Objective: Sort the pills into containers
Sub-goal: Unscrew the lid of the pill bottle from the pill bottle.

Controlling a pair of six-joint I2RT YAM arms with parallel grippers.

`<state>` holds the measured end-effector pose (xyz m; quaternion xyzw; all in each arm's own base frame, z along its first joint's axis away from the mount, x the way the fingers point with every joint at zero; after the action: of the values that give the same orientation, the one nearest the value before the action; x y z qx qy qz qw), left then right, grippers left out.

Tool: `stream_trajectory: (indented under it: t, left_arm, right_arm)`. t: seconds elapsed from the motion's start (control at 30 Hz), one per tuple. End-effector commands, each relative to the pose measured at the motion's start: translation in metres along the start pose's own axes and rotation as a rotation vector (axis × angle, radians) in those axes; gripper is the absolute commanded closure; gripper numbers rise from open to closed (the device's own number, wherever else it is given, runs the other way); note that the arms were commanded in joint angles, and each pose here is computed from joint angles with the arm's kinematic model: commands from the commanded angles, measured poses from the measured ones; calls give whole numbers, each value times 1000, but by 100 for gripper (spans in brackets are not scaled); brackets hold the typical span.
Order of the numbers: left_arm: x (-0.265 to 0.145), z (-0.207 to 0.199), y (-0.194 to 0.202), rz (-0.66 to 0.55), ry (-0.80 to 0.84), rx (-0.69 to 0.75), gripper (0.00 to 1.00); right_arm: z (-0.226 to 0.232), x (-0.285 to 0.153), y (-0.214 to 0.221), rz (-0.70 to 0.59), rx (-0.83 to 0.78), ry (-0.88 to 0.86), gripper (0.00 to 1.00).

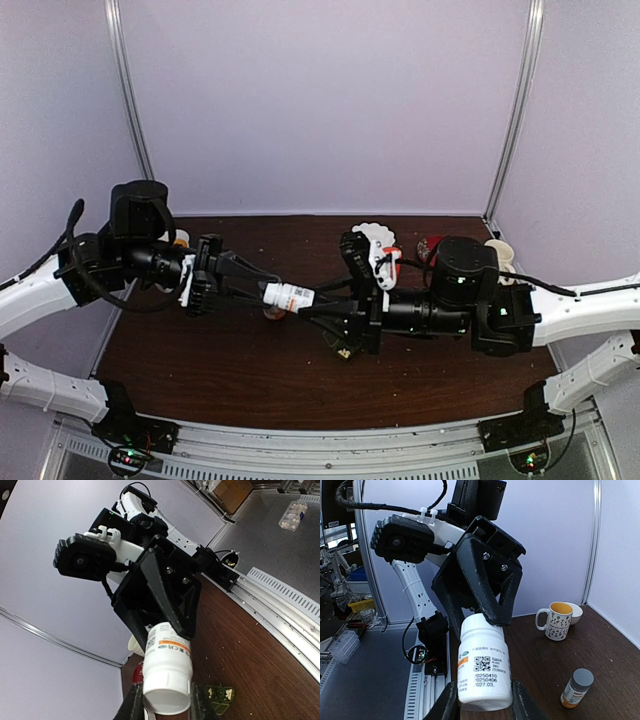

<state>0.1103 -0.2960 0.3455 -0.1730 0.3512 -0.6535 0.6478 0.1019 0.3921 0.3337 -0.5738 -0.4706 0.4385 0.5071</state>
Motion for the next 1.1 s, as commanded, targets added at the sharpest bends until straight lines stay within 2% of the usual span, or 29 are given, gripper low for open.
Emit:
stream_trajectory:
  t: [0.0,0.03,0.13,0.3,0.47,0.77,0.87,1.07]
  left_arm:
    - [2,18,-13,-39,-42,-64,90]
    - [2,21,-14,-41,-44,-95,94]
    - [2,28,-20,-53,-48,-183,100]
    - [1,37,-27,-78,-70,-319,100]
    - [-1,53,-38,-135,-108,-493,100]
    - [-4,82,-54,-152,-117,-885,100]
    - [-2,86,-58,-157,-88,-963,100]
    - [2,86,-30,-90,-196,-1056,100]
  right_arm:
    - [-3,0,-13,-90,8,3,100]
    - [-4,-2,-14,-109,8,3,100]
    - [-8,-8,-16,-177,6,14,100]
    - [-15,-25,-20,-307,-4,48,100]
    - [-13,-25,-8,-262,-90,58,100]
    - [-24,-42,8,-215,-273,182,100]
    - [-27,-48,9,-209,-290,214,100]
    - [-33,-67,19,-242,-257,288,100]
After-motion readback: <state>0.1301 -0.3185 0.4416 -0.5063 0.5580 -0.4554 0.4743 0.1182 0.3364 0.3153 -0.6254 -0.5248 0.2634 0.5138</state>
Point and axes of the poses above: each gripper's point midway between its finger pads, its own x axis out along the fingers, its own z axis along the line the jaws close on, y = z × x, the point moved 3 cm from there along -x, back along the fingers, and after that the axes turned 8 degrees about -x, right-handed, at the moved point
